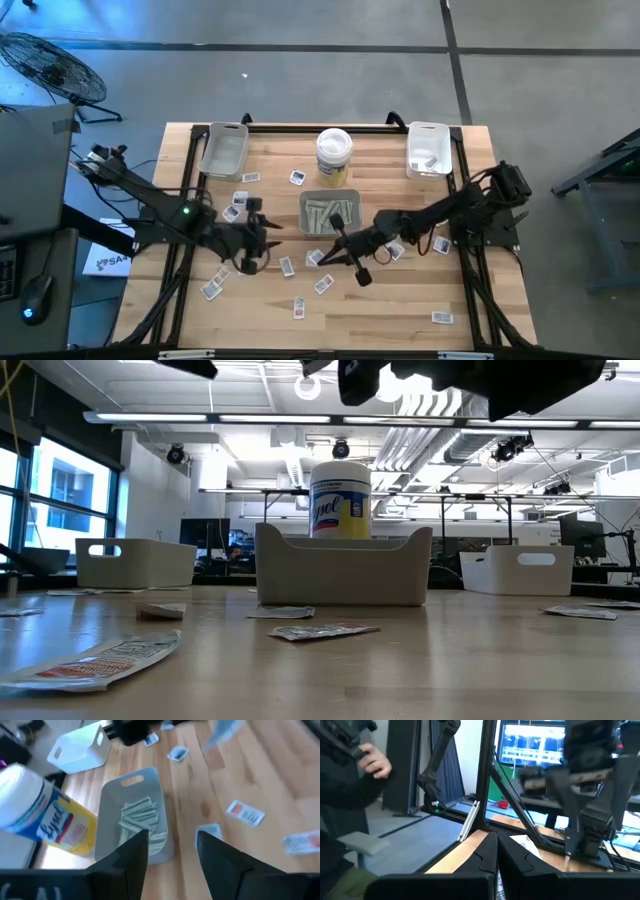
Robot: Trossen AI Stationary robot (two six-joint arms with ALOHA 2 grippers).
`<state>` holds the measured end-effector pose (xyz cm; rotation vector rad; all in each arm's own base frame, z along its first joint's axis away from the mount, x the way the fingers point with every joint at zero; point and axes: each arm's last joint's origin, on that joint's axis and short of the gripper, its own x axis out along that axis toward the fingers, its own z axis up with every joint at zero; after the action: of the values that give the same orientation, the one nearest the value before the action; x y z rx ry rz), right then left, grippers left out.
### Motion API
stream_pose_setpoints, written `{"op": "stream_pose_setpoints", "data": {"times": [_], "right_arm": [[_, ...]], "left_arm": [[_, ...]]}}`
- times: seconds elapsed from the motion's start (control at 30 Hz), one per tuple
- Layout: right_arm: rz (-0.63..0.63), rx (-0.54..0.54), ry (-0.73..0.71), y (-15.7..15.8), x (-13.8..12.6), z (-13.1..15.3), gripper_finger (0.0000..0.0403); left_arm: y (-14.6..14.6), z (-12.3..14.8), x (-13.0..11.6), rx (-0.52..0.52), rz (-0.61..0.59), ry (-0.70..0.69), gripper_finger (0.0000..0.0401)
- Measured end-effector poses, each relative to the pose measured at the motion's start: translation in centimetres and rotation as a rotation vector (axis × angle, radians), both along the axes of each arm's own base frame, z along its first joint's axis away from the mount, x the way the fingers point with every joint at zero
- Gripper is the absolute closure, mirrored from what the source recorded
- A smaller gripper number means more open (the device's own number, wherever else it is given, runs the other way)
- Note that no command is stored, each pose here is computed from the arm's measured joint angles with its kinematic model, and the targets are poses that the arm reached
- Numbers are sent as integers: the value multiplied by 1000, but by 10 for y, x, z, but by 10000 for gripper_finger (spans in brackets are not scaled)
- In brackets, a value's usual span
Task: Pick & Place First Aid Supplies
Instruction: Put the alcohol pad into the top gray bin
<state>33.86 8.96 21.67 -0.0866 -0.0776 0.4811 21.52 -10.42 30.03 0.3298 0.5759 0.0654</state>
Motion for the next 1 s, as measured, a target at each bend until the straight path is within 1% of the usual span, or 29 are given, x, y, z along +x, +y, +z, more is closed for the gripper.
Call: {"op": "stream_pose_setpoints", "data": {"times": [0.07, 0.1, 0.23, 0.33, 0.4, 0.6, 0.67, 0.77, 0.83, 0.93, 1.0], "right_arm": [[20, 12, -11, -6, 1, 2, 403], [28, 25, -20, -9, 2, 3, 403], [36, 50, -25, -17, 3, 5, 403], [45, 59, -17, -17, 3, 5, 403], [57, 56, -8, -15, 2, 4, 403], [92, 47, 8, -4, 0, 2, 403], [92, 46, 8, -2, -1, 1, 403], [72, 35, 4, 0, -1, 1, 403], [42, 28, -2, -1, -1, 1, 403], [36, 24, -10, -1, -1, 2, 403], [36, 13, -17, -1, -1, 2, 403]], "left_arm": [[-5, -8, 9, 44, -29, 19, 235], [-6, -12, 15, 85, -47, 35, 235], [-14, -34, 46, 303, -160, 62, 235], [-19, -43, 66, 377, -153, 2, 235], [-18, -45, 72, 401, -158, -12, 235], [-16, -35, 80, 310, -209, -129, 235], [-17, -30, 82, 260, -266, -176, 235], [-19, -30, 83, 199, -377, -190, 235], [-21, -29, 83, 171, -430, -202, 235], [-22, -27, 83, 163, -444, -216, 242], [-22, -27, 83, 158, -439, -221, 261]]}}
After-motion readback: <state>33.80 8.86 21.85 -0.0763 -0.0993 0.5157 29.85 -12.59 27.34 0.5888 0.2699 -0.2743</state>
